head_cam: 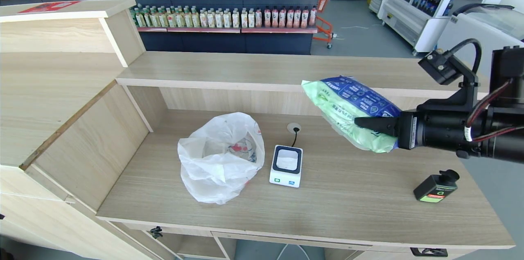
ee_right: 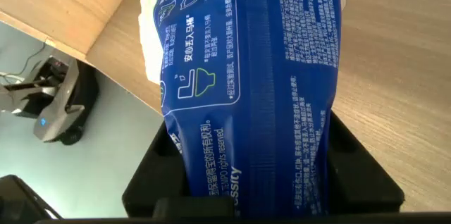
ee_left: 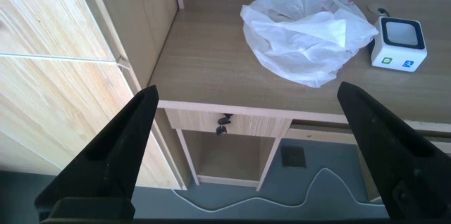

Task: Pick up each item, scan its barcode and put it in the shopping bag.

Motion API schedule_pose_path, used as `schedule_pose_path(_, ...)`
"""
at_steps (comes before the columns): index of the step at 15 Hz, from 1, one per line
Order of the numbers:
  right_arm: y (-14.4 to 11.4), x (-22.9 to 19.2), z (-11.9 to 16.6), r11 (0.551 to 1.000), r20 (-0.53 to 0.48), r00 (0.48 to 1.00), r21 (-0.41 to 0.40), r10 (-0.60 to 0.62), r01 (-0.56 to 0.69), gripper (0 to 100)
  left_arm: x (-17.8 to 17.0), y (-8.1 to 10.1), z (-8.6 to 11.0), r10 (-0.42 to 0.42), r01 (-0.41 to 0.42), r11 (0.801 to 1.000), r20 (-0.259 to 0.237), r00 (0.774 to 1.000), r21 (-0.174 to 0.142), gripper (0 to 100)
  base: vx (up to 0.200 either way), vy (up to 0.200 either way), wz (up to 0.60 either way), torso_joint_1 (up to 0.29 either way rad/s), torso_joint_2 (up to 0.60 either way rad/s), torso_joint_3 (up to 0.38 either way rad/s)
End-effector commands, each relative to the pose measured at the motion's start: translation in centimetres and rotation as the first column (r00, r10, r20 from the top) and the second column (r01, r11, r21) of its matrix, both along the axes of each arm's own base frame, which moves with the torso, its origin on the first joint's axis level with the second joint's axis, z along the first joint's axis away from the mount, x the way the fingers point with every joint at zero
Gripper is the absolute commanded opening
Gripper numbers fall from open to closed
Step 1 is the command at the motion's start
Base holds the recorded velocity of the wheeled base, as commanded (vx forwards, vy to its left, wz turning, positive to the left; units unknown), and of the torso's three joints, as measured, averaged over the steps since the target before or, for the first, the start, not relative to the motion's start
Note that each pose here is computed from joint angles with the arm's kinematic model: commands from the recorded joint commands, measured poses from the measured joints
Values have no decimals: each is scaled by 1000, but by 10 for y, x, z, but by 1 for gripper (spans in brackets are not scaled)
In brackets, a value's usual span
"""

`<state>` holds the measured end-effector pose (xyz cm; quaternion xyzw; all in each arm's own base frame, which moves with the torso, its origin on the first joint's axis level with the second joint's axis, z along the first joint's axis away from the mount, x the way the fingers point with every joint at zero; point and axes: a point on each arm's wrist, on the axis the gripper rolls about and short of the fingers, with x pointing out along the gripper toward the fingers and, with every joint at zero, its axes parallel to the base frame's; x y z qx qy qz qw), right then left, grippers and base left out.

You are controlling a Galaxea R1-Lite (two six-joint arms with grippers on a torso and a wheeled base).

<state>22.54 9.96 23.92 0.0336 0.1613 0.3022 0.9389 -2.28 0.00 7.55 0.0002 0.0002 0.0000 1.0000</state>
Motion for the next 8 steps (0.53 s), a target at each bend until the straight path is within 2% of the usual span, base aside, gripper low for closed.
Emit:
schedule_pose_path(1, 6, -18, 2, 999, 20, 999, -3, 35, -34, 0, 0, 0, 0, 0, 0, 1000, 0, 1000, 0, 100, 0, 0, 0, 0, 0, 0)
schedule_pose_path(6, -5, -39, -13, 989, 80, 997, -147, 6, 6, 0, 0, 0, 0, 0, 0, 1000, 2, 1000, 0, 100, 0, 0, 0, 0, 0, 0)
schedule_pose_path(8, -6, -41, -15, 984, 99, 995, -178, 16, 2, 0, 0, 0, 0, 0, 0, 1000, 0, 1000, 0, 100, 0, 0, 0, 0, 0, 0)
